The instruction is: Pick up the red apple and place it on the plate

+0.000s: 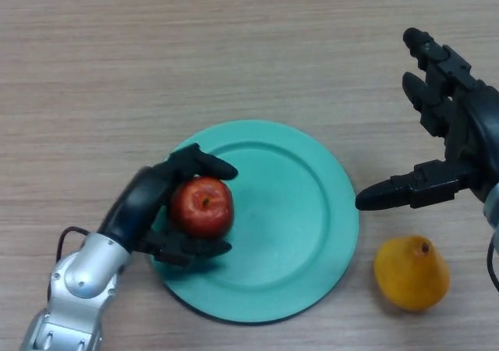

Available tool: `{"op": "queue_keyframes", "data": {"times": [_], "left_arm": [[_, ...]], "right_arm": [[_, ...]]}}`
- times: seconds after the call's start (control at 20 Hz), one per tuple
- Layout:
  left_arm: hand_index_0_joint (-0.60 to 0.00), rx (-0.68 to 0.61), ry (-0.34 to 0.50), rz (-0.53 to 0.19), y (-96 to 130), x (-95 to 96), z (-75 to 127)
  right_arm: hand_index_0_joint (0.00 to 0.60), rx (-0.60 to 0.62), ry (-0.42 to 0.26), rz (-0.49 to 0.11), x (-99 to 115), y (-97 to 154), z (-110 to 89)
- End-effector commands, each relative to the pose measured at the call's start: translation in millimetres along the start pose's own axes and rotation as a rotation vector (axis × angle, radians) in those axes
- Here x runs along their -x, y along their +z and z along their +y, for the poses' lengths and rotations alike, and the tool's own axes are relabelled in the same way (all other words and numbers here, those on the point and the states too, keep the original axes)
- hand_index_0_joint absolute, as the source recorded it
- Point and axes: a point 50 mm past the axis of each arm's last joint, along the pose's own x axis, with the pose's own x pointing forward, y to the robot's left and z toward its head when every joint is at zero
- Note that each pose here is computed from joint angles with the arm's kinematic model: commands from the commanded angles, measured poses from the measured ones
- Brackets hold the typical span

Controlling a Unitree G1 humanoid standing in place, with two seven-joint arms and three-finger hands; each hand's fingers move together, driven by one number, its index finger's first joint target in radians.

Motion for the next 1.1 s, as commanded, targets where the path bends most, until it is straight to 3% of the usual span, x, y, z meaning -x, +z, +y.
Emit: {"op": "queue_keyframes", "data": {"times": [0.05,0.15,0.3,0.35,0.45,0.55,0.7,0.75,0.9,1.1], "left_arm": [[-0.201,0.039,0.111,-0.159,31.0,-3.0,30.9],[0.000,0.075,0.115,-0.132,47.4,2.4,45.7],[0.000,0.070,0.144,-0.197,74.9,15.4,70.3],[0.000,0.108,0.209,-0.241,89.0,22.3,88.0],[0.000,0.105,0.300,-0.315,100.7,37.5,105.0],[0.000,0.108,0.339,-0.350,104.0,55.6,115.8],[0.000,0.128,0.334,-0.332,100.6,73.4,121.3],[0.000,0.172,0.328,-0.304,97.4,79.9,120.1],[0.000,0.230,0.331,-0.256,92.1,80.9,116.1],[0.000,0.171,0.415,-0.246,92.4,79.9,116.2]], "right_arm": [[0.000,0.030,-0.062,-0.219,3.0,39.0,-17.2],[0.000,0.046,-0.070,-0.218,3.4,39.4,-18.4],[0.000,0.045,-0.074,-0.209,2.7,40.8,-18.7],[0.000,0.050,-0.064,-0.209,2.1,41.0,-17.1],[0.000,0.041,-0.061,-0.213,2.2,41.7,-16.1],[0.000,0.031,-0.062,-0.225,2.7,42.9,-15.9],[0.000,0.004,-0.069,-0.255,3.1,46.8,-16.3],[0.000,-0.028,-0.077,-0.293,8.8,50.2,-18.9],[0.000,-0.037,-0.073,-0.314,13.0,52.9,-21.8],[0.000,-0.050,-0.069,-0.330,19.7,54.6,-23.2]]}}
